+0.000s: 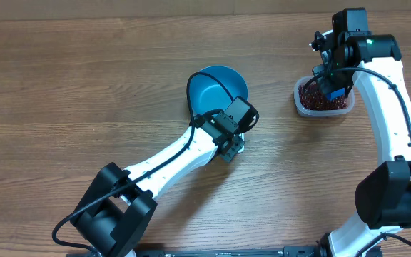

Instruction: Scoop item into bowl and weigh 150g on scale

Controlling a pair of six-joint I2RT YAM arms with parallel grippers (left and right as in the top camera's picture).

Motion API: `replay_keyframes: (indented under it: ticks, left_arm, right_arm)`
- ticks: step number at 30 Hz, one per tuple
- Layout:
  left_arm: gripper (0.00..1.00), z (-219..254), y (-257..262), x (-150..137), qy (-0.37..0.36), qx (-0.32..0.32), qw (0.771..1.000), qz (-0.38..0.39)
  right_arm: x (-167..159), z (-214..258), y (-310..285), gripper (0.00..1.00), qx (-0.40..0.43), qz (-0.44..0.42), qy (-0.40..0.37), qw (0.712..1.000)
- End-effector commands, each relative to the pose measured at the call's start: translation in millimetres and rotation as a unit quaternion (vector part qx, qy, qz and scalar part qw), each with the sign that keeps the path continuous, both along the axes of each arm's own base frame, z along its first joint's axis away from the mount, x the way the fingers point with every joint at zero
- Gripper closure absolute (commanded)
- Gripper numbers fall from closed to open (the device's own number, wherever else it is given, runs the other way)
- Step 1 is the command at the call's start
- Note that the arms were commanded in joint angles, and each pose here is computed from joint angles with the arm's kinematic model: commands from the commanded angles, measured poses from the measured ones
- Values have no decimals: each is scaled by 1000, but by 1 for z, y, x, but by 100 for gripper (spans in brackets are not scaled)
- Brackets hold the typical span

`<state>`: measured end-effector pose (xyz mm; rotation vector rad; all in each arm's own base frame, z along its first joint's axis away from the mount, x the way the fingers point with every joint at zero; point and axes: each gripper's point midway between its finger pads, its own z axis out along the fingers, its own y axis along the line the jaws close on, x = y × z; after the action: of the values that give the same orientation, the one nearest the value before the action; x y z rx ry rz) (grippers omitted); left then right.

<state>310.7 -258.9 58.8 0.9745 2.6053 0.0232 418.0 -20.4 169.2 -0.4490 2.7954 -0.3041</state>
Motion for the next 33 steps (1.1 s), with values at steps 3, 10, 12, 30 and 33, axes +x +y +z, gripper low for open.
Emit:
replay_keyframes:
  ticks: [3, 10, 12, 30, 33]
  left_arm:
    - [96, -1, 4, 1, -14, 12, 1000, -6]
    - [96, -3, 10, 4, -24, 24, 999, 0]
    - [96, -3, 10, 3, -24, 23, 999, 0]
    - [96, 2, 0, 13, -43, -3, 999, 13]
    - [96, 1, 1, 11, -37, -5, 999, 20]
  right_arm:
    - [1, -3, -2, 96, 5, -5, 0, 1000]
    - [1, -3, -2, 96, 5, -5, 0, 1000]
    - [1, -3, -2, 96, 5, -5, 0, 1000]
    - [1, -3, -2, 96, 5, -5, 0, 1000]
    - [1, -3, -2, 96, 5, -5, 0, 1000]
